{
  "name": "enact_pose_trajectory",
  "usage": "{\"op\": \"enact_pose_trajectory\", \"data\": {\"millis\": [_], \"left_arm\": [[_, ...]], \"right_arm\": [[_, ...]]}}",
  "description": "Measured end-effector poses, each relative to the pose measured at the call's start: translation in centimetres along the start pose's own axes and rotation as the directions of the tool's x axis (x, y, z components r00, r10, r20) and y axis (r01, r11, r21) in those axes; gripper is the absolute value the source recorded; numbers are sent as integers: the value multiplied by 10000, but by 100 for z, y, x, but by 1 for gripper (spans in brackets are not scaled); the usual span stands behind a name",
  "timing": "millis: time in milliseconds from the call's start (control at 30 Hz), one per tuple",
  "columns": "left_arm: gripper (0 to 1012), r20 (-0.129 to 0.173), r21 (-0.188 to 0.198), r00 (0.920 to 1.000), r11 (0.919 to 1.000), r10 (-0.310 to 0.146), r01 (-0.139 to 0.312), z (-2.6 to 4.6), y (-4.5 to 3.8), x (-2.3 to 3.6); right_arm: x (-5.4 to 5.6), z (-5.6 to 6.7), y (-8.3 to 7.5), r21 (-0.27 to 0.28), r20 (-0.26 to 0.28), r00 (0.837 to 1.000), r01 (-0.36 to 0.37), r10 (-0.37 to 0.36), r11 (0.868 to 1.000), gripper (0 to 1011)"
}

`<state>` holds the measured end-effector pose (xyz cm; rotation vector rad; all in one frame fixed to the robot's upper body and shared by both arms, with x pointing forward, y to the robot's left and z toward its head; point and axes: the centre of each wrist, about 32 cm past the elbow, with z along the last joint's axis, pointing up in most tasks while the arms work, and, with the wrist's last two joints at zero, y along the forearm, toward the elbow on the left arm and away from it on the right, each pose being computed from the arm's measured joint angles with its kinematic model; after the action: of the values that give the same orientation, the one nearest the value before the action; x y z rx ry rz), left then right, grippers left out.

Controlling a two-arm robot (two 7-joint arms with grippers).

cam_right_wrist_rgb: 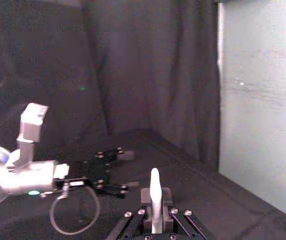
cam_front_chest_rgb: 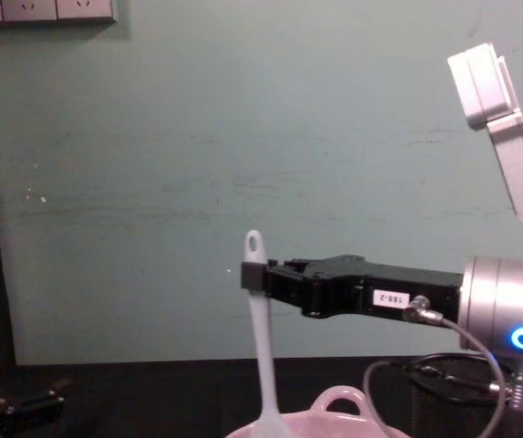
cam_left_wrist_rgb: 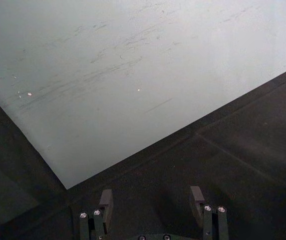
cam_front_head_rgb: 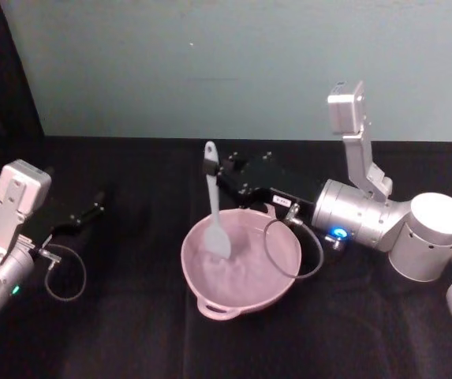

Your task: Use the one hand to pick up the spoon and stir the clear water in the bowl.

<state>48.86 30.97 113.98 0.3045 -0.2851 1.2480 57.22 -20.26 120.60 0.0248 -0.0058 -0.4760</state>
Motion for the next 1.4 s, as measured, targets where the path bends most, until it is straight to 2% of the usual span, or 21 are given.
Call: {"op": "enact_pose_trajectory", "data": {"millis": [133, 367, 533, 667, 767, 933, 1167, 1267, 1400], "left_arm": [[1005, 0, 0, 10000, 10000, -1, 1, 0, 0, 0], [1005, 0, 0, 10000, 10000, 0, 0, 0, 0, 0], [1005, 1, 0, 10000, 10000, 0, 0, 0, 0, 0], [1005, 0, 0, 10000, 10000, 0, 0, 0, 0, 0], [1005, 0, 1, 10000, 10000, -1, 1, 0, 0, 0], [1005, 0, 0, 10000, 10000, 0, 0, 0, 0, 0], [1005, 0, 0, 10000, 10000, 0, 0, 0, 0, 0], [1005, 0, 0, 10000, 10000, 0, 0, 0, 0, 0], [1005, 0, 0, 10000, 10000, 1, -1, 0, 0, 0]], "right_arm": [[84, 1, -96, 23, 13, 9988, 490, -490, 9988, 123], [148, 16, -343, -67, 122, 9931, 1168, -1167, 9931, 123], [134, 35, -461, -170, 192, 9910, 1330, -1327, 9910, 123], [66, 42, -511, -275, 251, 9917, 1267, -1260, 9916, 124], [14, 48, -506, -277, 261, 9932, 1141, -1134, 9931, 123], [-134, 21, -433, -307, 179, 9977, 663, -658, 9973, 124], [-333, 20, -243, -98, 41, 9998, -200, 201, 9998, 123], [-353, 31, -179, -42, 31, 9993, -362, 362, 9993, 124], [-323, 17, -112, 18, -11, 9993, -387, 387, 9993, 123]]}}
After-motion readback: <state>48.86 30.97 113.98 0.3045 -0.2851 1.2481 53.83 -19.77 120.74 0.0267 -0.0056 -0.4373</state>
